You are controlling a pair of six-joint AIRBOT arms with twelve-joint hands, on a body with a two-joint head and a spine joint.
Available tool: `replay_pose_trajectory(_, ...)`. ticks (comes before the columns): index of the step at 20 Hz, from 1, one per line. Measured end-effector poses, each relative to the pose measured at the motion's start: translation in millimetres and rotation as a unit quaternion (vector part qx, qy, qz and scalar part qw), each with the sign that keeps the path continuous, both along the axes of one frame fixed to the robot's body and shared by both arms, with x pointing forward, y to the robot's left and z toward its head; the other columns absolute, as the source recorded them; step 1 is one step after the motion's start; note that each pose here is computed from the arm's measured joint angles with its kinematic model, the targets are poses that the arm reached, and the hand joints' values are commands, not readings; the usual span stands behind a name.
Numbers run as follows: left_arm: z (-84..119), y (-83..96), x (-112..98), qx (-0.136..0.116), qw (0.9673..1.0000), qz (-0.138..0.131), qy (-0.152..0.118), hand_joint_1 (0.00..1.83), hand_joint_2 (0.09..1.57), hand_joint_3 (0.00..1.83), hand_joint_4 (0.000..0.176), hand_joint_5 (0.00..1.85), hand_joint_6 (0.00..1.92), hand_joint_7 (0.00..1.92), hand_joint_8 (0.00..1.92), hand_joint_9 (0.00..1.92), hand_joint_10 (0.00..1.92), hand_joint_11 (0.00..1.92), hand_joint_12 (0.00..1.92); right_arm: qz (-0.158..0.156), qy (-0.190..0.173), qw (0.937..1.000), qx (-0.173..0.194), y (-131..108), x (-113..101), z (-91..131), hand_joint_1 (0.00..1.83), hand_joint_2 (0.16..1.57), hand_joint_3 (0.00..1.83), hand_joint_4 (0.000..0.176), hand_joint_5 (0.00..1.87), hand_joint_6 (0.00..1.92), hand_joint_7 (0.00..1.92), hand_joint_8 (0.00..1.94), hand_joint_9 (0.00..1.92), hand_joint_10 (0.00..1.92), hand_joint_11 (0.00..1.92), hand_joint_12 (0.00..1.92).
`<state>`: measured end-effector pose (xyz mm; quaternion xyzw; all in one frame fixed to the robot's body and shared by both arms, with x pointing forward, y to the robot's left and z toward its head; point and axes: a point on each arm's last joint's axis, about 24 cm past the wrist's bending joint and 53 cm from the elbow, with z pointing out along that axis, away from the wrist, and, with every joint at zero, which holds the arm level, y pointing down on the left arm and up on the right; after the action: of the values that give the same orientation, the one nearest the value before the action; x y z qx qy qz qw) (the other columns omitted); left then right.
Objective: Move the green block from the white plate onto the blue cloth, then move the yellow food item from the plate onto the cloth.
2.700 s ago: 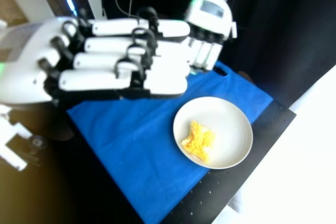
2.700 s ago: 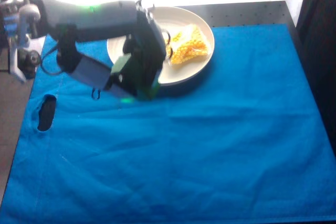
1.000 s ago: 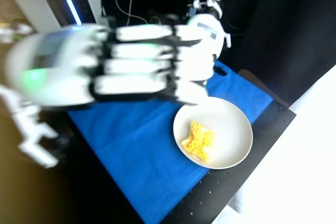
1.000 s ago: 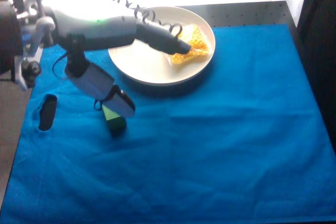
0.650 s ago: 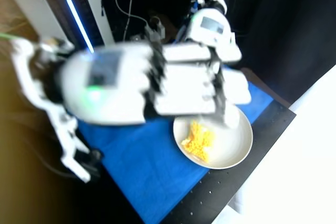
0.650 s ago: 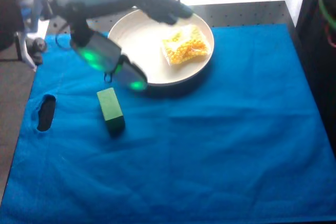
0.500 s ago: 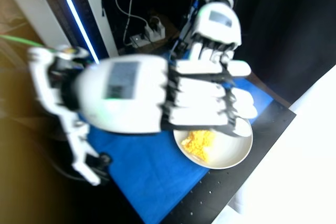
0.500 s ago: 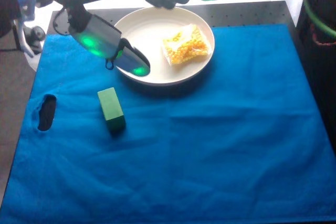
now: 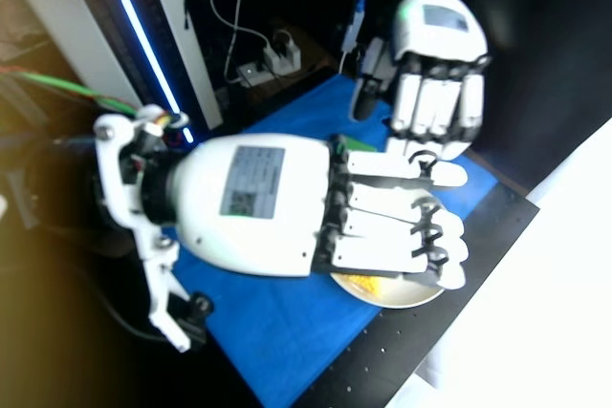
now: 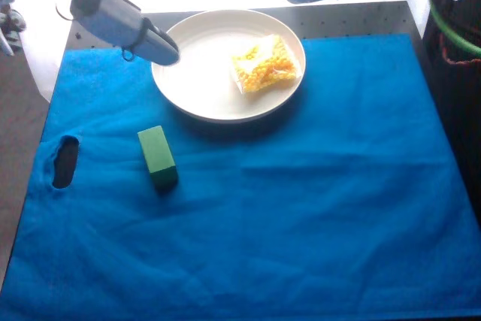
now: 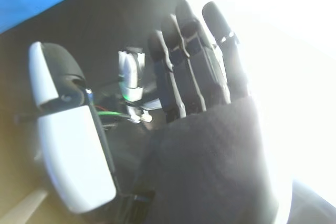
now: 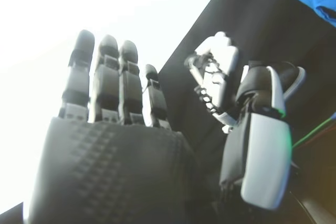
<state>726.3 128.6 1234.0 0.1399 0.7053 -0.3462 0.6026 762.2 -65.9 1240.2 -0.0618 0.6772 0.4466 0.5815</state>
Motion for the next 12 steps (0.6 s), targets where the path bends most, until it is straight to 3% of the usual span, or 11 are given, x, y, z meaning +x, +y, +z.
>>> replay_pose_trajectory(1,1,5.3,3,-0.002,1.0000,0.008,0.000,0.92,0.82,0.00,0.000,0.57,0.00,0.57,0.06,0.44,0.37,0.10,1.08,0.000,0.000,1.0000,0.000,1,0,0,0.53,0.90,0.00,0.115,0.07,0.00,0.26,0.00,0.17,0.00,0.00,0.13)
replay_pose_trajectory(2,4,19.2,9,-0.001,0.9995,0.033,-0.004,0.93,0.81,0.00,0.000,0.46,0.00,0.48,0.01,0.41,0.18,0.07,0.97,0.002,0.001,1.0000,0.000,5,2,-2,0.52,0.89,0.00,0.127,0.06,0.00,0.25,0.00,0.15,0.00,0.00,0.21)
replay_pose_trajectory(3,5,22.8,10,-0.003,0.9993,0.038,-0.004,0.93,0.82,0.00,0.001,0.36,0.00,0.39,0.00,0.37,0.06,0.05,0.87,0.002,0.001,1.0000,0.000,6,2,-2,0.51,0.87,0.00,0.129,0.07,0.00,0.27,0.00,0.20,0.00,0.00,0.44)
replay_pose_trajectory(4,7,30.9,13,-0.007,0.9987,0.051,-0.006,0.89,0.81,0.00,0.026,0.24,0.00,0.25,0.00,0.28,0.02,0.01,0.71,0.002,0.002,1.0000,0.000,8,3,-3,0.53,0.86,0.00,0.134,0.08,0.00,0.31,0.00,0.25,0.00,0.00,0.60)
replay_pose_trajectory(5,10,36.8,15,-0.011,0.9981,0.060,-0.008,0.84,0.81,0.00,0.037,0.16,0.00,0.18,0.00,0.22,0.00,0.00,0.61,0.002,0.003,1.0000,0.000,9,4,-6,0.52,0.85,0.00,0.133,0.09,0.00,0.33,0.00,0.27,0.00,0.00,0.70)
replay_pose_trajectory(6,12,42.9,17,-0.018,0.9975,0.068,-0.008,0.80,0.77,0.00,0.043,0.07,0.00,0.12,0.00,0.14,0.00,0.00,0.49,0.002,0.008,1.0000,-0.002,11,6,-13,0.51,0.83,0.00,0.133,0.10,0.00,0.34,0.00,0.28,0.01,0.00,0.71)
replay_pose_trajectory(7,14,46.6,18,-0.022,0.9970,0.073,-0.008,0.79,0.76,0.00,0.052,0.03,0.00,0.08,0.00,0.11,0.00,0.00,0.40,0.001,0.014,0.9999,-0.006,13,8,-22,0.48,0.81,0.00,0.152,0.08,0.00,0.31,0.00,0.26,0.00,0.00,0.66)
replay_pose_trajectory(10,21,58.6,19,-0.039,0.9956,0.085,-0.007,0.76,0.74,0.00,0.119,0.00,0.00,0.05,0.00,0.05,0.00,0.00,0.25,-0.005,0.030,0.9992,-0.027,17,15,-50,0.50,0.80,0.00,0.139,0.10,0.00,0.26,0.00,0.24,0.00,0.00,0.57)
replay_pose_trajectory(11,26,63.8,19,-0.052,0.9947,0.088,-0.010,0.75,0.75,0.00,0.128,0.00,0.00,0.05,0.00,0.04,0.00,0.00,0.19,-0.009,0.030,0.9988,-0.036,17,19,-57,0.54,0.81,0.00,0.153,0.10,0.00,0.24,0.00,0.21,0.00,0.00,0.56)
replay_pose_trajectory(12,30,68.0,18,-0.060,0.9941,0.090,-0.014,0.76,0.75,0.00,0.128,0.00,0.00,0.05,0.00,0.04,0.00,0.00,0.14,-0.011,0.030,0.9987,-0.039,17,21,-60,0.56,0.81,0.00,0.154,0.11,0.00,0.25,0.00,0.23,0.00,0.00,0.63)
